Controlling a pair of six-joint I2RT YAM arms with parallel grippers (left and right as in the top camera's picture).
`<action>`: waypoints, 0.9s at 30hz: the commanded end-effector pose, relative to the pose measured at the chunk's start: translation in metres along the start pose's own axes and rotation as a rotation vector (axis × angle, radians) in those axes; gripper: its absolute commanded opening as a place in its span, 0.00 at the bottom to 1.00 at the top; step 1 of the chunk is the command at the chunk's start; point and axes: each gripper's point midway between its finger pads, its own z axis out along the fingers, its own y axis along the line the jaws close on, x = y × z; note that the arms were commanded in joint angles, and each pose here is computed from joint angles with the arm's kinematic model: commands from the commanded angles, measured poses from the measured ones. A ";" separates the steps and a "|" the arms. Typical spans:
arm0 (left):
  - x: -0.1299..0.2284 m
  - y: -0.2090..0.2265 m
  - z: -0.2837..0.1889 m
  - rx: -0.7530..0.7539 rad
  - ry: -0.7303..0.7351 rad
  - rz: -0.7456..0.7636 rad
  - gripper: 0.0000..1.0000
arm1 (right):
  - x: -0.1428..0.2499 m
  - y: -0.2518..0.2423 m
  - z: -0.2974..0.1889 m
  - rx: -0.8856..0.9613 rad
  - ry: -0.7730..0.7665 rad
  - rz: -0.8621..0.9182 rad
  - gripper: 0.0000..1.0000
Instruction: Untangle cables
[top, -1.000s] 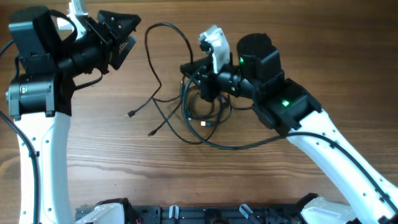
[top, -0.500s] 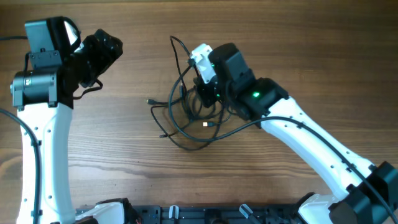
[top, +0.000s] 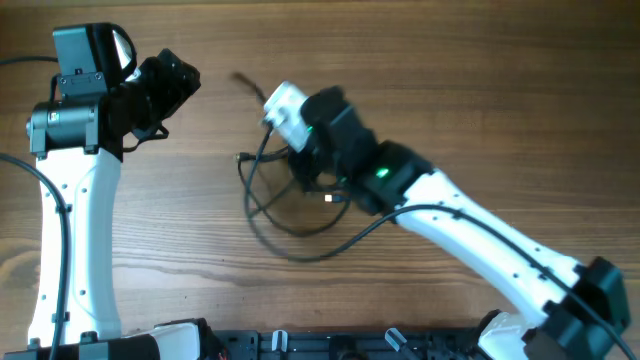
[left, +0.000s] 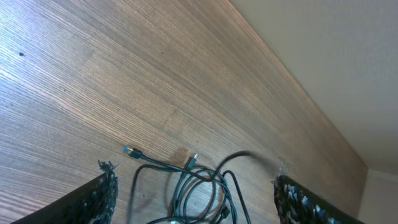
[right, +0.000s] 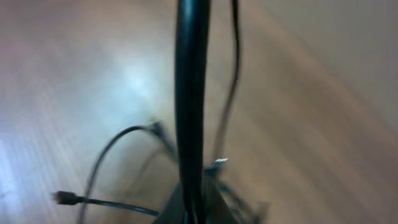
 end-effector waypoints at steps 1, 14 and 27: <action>0.001 0.004 0.004 -0.019 0.005 0.021 0.82 | 0.022 0.003 0.026 0.077 0.095 -0.050 0.04; 0.001 0.005 0.004 -0.019 0.005 0.021 0.82 | -0.057 -0.105 -0.020 0.774 -0.086 -0.258 0.04; 0.001 0.005 0.004 -0.019 0.004 0.021 0.83 | -0.127 -0.077 -0.069 0.986 -0.178 -0.604 0.04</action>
